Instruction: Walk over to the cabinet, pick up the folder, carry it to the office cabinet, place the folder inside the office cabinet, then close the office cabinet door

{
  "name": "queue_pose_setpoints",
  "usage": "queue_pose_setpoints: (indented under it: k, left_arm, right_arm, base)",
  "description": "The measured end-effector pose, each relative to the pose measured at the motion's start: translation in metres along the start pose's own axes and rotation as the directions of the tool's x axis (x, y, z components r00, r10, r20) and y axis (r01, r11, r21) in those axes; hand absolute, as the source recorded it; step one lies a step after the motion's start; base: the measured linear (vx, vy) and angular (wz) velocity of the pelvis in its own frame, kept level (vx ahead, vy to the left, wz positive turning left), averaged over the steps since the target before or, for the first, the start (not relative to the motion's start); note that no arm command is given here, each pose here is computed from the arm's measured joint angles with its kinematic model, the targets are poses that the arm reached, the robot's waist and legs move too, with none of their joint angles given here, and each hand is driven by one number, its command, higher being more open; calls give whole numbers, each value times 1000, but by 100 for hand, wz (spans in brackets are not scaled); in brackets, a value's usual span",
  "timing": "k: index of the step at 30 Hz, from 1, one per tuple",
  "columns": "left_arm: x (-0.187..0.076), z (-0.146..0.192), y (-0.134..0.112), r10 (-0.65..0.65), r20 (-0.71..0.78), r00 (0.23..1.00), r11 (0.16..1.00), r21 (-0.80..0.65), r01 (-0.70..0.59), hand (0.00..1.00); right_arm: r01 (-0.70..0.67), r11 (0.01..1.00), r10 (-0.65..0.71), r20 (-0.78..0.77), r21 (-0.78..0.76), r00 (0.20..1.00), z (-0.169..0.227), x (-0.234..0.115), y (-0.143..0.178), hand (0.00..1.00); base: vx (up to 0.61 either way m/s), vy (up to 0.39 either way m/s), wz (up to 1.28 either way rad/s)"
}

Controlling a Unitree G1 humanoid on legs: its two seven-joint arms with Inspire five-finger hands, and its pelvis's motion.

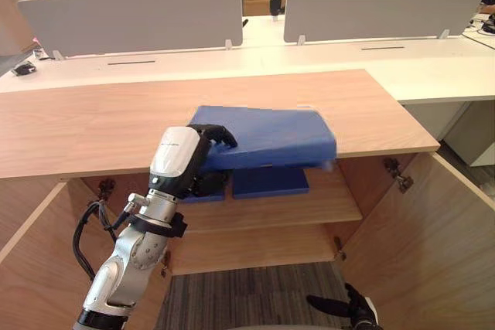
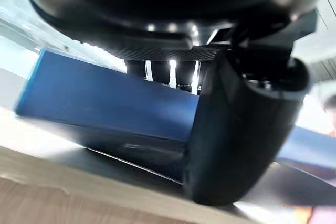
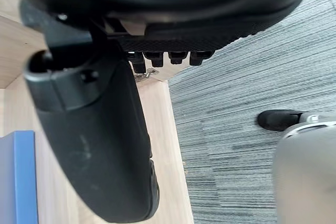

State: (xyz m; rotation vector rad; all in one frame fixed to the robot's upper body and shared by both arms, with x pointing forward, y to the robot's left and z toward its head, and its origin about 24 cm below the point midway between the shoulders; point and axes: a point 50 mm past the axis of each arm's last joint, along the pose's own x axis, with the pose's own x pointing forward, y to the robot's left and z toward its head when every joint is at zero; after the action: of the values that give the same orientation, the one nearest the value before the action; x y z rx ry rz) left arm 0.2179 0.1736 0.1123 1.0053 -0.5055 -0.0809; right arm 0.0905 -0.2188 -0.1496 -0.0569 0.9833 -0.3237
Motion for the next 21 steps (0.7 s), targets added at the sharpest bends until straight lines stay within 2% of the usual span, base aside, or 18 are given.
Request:
queue_pose_setpoints:
  k: [5,8,11,14,16,17,21]
  left_arm:
    - [-13,24,2,37,26,999,992,-119,-33,0]
    - [-22,35,7,77,21,997,969,-237,-70,0]
    - [-31,41,14,135,-17,991,912,-389,-131,0]
    - [-39,40,24,198,-80,977,764,-611,-205,0]
    - [-44,37,30,240,-125,963,669,-697,-257,0]
    - [-46,36,32,251,-137,958,648,-712,-271,0]
    - [-56,30,37,262,-168,950,443,-854,-273,0]
  right_arm:
    - [-5,993,-14,155,121,988,32,-5,8,100]
    - [-43,977,-25,316,208,948,67,-14,10,100]
    - [-111,944,-54,478,311,877,99,-34,8,100]
    - [-226,898,-87,656,378,750,133,-63,-3,100]
    - [-298,868,-120,751,397,649,154,-83,-11,100]
    - [-313,864,-129,775,394,619,160,-90,-13,100]
    - [-463,823,-164,918,329,360,197,-137,-27,100]
  base:
    - [6,-16,-4]
    - [-27,-21,-11]
    - [-18,-24,-7]
    - [-9,-18,-3]
    - [-26,-34,-2]
    - [0,0,0]
    - [-22,-28,-1]
